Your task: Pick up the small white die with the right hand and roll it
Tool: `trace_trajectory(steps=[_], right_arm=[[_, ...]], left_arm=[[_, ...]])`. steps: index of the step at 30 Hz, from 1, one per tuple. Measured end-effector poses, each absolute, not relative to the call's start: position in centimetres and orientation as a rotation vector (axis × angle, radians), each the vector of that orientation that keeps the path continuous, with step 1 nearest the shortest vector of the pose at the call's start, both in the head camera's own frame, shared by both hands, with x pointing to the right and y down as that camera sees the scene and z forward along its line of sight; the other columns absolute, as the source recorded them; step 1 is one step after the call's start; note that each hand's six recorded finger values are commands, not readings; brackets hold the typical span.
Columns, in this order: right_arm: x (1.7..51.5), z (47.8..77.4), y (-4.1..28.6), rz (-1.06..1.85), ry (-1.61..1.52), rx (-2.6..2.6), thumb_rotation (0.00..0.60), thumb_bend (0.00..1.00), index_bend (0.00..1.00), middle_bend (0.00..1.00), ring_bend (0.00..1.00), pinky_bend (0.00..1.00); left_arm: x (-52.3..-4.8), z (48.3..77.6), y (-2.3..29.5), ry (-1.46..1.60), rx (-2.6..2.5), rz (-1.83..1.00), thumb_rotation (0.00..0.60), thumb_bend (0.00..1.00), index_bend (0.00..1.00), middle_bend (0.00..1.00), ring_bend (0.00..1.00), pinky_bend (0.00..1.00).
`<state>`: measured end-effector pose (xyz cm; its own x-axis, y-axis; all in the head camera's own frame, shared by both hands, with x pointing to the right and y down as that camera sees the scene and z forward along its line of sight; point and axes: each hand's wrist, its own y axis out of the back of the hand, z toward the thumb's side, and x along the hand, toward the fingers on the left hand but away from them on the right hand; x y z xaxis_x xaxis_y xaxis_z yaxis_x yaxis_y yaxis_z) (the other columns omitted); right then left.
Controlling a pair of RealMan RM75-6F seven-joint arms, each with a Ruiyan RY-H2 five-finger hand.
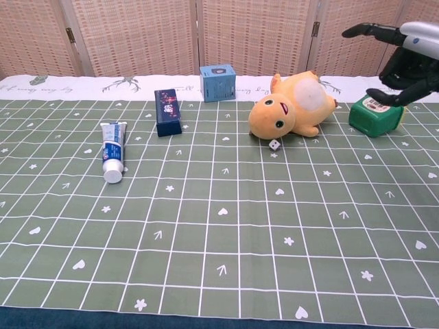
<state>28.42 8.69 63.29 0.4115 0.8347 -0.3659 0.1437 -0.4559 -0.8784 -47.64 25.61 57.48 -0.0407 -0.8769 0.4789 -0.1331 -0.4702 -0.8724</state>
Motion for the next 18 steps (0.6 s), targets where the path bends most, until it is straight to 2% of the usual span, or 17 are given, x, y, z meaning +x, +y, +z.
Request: trace_trajectory(steps=[2,5,8,9,12,15,18], right_arm=[[29.6,62.5,8.8,1.115,-0.832,-1.824,0.600,0.37,0.07,0.84,0.93,0.96],[31.4,61.2,9.2,1.166,-0.828,-1.772,0.600,0.37,0.11,0.72,0.79,0.92],[33.3,59.9,9.9,1.224,-0.821,-1.728,0.600,0.37,0.12,0.54,0.58,0.73],[33.9,59.5,10.3,1.242,-0.819,-1.717,0.600,0.37,0.11,0.46,0.48,0.64],[35.8,58.5,11.6,1.304,-0.819,-1.686,0.600,0.37,0.12,0.33,0.32,0.48],[37.3,57.8,13.1,1.347,-0.842,-1.670,0.600,0.35,0.12,0.23,0.24,0.42],[38.5,57.3,14.6,1.372,-0.872,-1.662,0.600,0.35,0.12,0.21,0.21,0.39]], left_arm=[[-47.7,57.6,25.6,1.078,-1.631,-1.572,0.600,0.20,0.10,0.08,0.08,0.18],[-47.7,57.6,25.6,1.077,-1.631,-1.573,0.600,0.20,0.10,0.08,0.08,0.18],[-47.6,57.7,25.5,1.077,-1.634,-1.569,0.600,0.20,0.10,0.08,0.08,0.18],[-47.5,57.7,25.5,1.076,-1.636,-1.567,0.600,0.20,0.10,0.08,0.08,0.18],[-47.3,57.8,25.4,1.075,-1.640,-1.561,0.600,0.20,0.10,0.08,0.08,0.18],[-47.1,57.8,25.3,1.077,-1.643,-1.552,0.600,0.20,0.10,0.08,0.08,0.18],[-47.0,57.8,25.2,1.076,-1.642,-1.545,0.600,0.20,0.10,0.08,0.08,0.18]])
